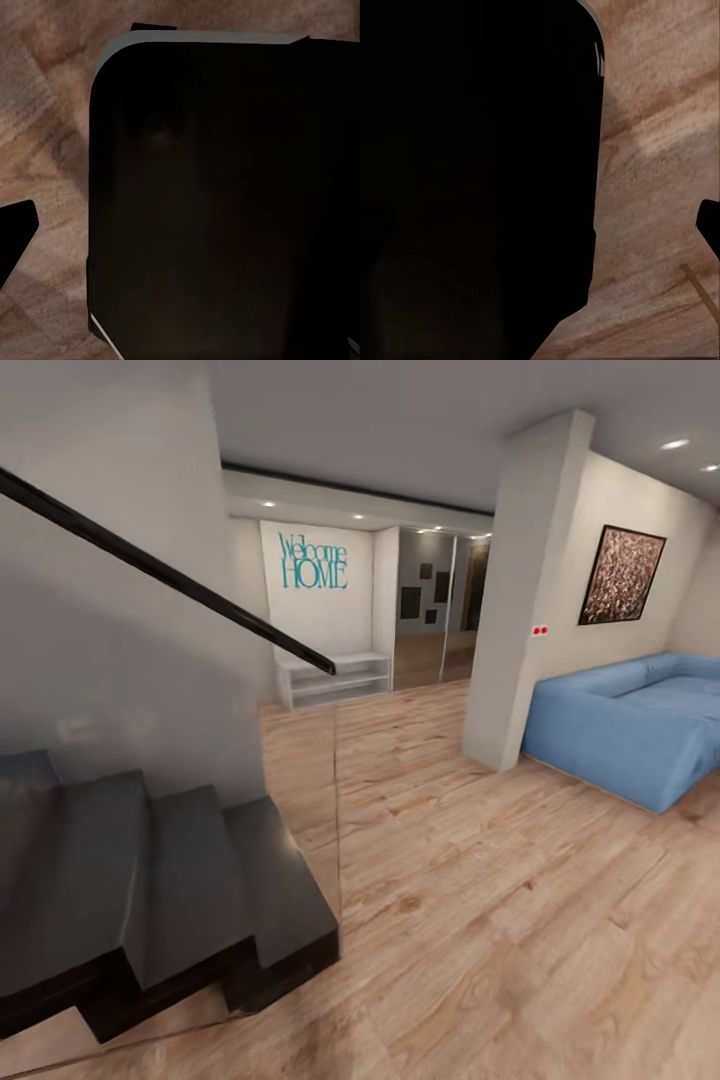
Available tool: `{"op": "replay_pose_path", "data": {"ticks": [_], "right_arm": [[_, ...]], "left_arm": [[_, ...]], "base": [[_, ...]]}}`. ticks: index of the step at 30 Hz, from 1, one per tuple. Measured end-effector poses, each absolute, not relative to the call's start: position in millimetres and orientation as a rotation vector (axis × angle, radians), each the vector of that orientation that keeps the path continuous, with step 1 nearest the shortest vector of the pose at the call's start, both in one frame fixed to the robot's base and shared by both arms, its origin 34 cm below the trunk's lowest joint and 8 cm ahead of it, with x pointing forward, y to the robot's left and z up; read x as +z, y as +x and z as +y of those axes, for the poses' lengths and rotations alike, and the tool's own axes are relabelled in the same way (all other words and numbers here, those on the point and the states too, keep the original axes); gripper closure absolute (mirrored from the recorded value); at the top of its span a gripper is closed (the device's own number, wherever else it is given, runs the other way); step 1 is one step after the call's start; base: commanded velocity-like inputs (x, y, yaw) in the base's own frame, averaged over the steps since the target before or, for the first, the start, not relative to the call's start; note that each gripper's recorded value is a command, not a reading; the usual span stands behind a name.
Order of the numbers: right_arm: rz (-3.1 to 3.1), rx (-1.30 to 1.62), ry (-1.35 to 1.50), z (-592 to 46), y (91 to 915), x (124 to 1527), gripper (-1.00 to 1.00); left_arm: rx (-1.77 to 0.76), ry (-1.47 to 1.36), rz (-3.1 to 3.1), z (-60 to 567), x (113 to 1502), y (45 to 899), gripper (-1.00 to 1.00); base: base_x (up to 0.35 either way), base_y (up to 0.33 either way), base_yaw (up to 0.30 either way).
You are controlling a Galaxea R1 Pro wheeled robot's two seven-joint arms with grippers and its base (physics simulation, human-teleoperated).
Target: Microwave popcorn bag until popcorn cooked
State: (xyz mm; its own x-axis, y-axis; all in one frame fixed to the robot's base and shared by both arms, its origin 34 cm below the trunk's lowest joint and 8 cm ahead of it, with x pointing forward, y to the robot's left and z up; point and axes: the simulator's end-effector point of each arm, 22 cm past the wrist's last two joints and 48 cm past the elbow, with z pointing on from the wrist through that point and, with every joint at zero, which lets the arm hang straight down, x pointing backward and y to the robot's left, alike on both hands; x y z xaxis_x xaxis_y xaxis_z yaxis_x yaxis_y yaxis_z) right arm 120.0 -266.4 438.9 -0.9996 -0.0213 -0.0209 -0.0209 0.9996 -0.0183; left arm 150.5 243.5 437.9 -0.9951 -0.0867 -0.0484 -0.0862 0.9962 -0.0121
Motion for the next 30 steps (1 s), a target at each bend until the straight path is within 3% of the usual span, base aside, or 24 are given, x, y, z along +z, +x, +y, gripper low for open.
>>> {"op": "replay_pose_path", "data": {"ticks": [30], "right_arm": [[3.12, -0.031, -0.031, -267.6, 120.0, 438.9, -1.0]], "left_arm": [[-0.015, -0.135, 3.09, 243.7, 437.9, 150.3, -1.0]], "base": [[0.0, 0.0, -0.294]]}}
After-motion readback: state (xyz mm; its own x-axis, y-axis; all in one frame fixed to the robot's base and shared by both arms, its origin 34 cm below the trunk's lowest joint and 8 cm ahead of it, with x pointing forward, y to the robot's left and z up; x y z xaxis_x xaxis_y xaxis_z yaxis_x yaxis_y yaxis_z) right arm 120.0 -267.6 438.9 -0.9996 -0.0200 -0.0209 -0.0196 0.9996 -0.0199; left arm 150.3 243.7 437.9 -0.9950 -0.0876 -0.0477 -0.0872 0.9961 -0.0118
